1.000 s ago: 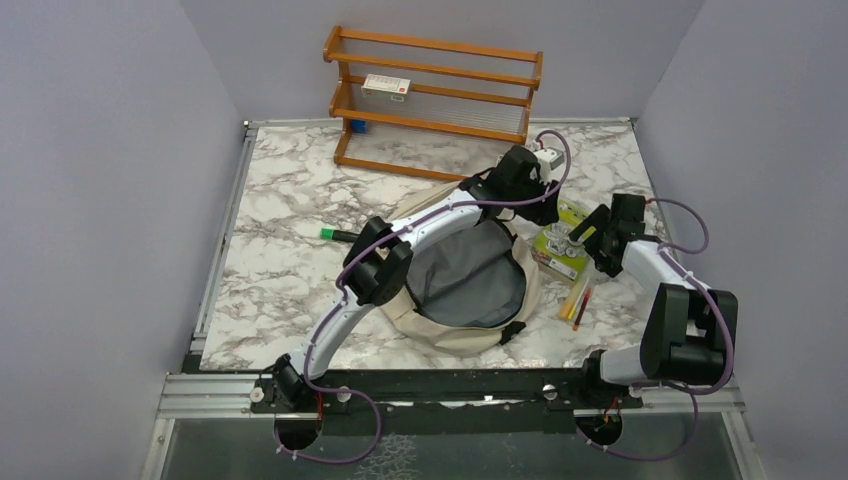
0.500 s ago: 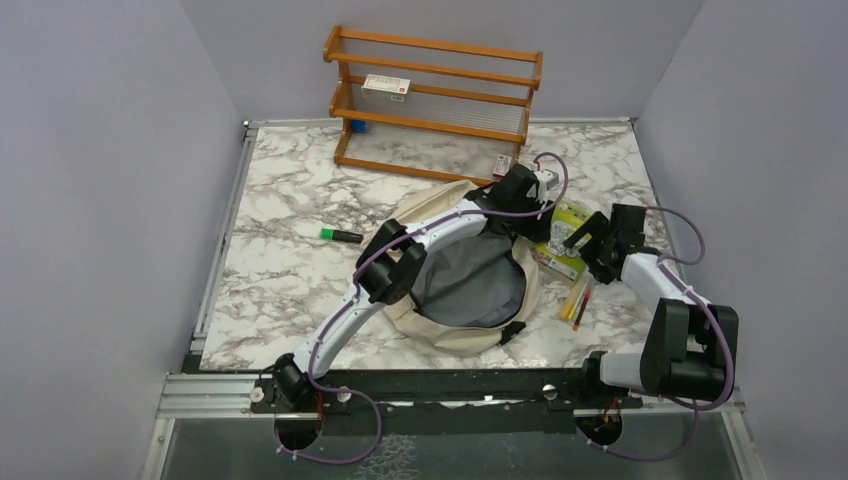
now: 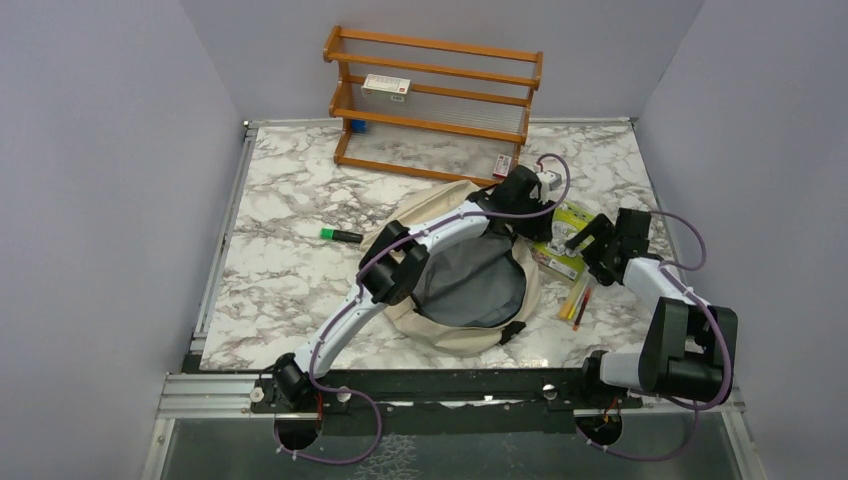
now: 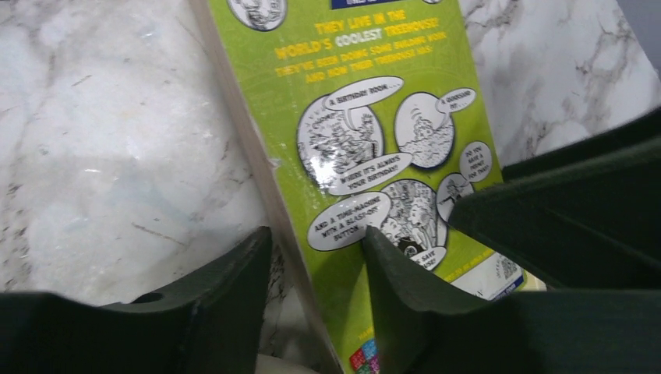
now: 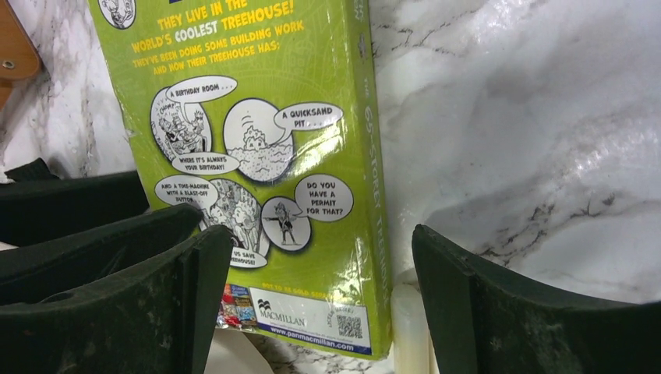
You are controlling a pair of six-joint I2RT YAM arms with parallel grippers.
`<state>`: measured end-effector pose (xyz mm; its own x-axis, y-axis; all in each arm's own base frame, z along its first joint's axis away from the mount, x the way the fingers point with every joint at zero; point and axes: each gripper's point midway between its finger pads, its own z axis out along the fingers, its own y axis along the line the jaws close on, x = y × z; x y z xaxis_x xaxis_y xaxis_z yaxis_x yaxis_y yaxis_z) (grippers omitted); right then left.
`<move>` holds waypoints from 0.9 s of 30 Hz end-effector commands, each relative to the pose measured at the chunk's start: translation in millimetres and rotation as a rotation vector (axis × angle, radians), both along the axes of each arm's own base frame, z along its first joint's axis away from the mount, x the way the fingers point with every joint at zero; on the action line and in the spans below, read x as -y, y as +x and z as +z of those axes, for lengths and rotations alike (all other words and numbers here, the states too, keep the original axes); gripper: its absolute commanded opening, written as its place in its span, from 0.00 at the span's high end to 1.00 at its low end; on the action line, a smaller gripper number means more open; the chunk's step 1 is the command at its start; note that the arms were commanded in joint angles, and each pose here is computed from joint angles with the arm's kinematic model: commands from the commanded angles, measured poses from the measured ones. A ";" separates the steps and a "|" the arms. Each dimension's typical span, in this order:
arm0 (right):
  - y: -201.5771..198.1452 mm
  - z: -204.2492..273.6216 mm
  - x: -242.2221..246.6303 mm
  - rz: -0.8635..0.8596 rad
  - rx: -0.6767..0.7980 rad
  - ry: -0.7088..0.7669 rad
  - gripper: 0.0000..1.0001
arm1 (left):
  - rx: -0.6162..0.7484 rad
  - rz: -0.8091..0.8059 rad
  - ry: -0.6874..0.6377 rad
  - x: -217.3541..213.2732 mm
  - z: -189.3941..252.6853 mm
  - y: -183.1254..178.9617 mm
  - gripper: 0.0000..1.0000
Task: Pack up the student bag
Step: Pick up the book from the center of the board.
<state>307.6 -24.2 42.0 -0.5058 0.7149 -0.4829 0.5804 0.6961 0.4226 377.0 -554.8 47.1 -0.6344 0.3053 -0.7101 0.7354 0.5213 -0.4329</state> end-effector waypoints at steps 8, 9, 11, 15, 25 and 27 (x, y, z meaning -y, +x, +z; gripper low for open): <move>16.7 -10.3 9.7 0.041 0.049 0.083 0.11 | -0.182 -0.028 0.080 -20.4 -69.9 -25.6 0.96; 17.2 -11.1 10.6 0.038 0.048 0.089 0.11 | -0.197 -0.018 0.081 -24.2 -73.0 -24.6 1.00; 18.4 -12.5 10.6 0.036 0.047 0.099 0.10 | -0.230 0.014 0.084 -34.1 -81.2 -21.6 1.00; 21.4 -15.3 8.9 0.040 0.046 0.121 0.10 | -0.268 0.051 0.079 -50.7 -92.8 -16.2 1.00; 23.7 -24.3 5.4 0.063 0.020 0.165 0.08 | -0.301 0.114 0.132 -75.9 -116.8 -8.7 1.00; 26.6 -22.5 -0.4 0.093 0.052 0.191 0.09 | -0.308 0.115 0.139 -78.3 -120.7 -9.9 1.00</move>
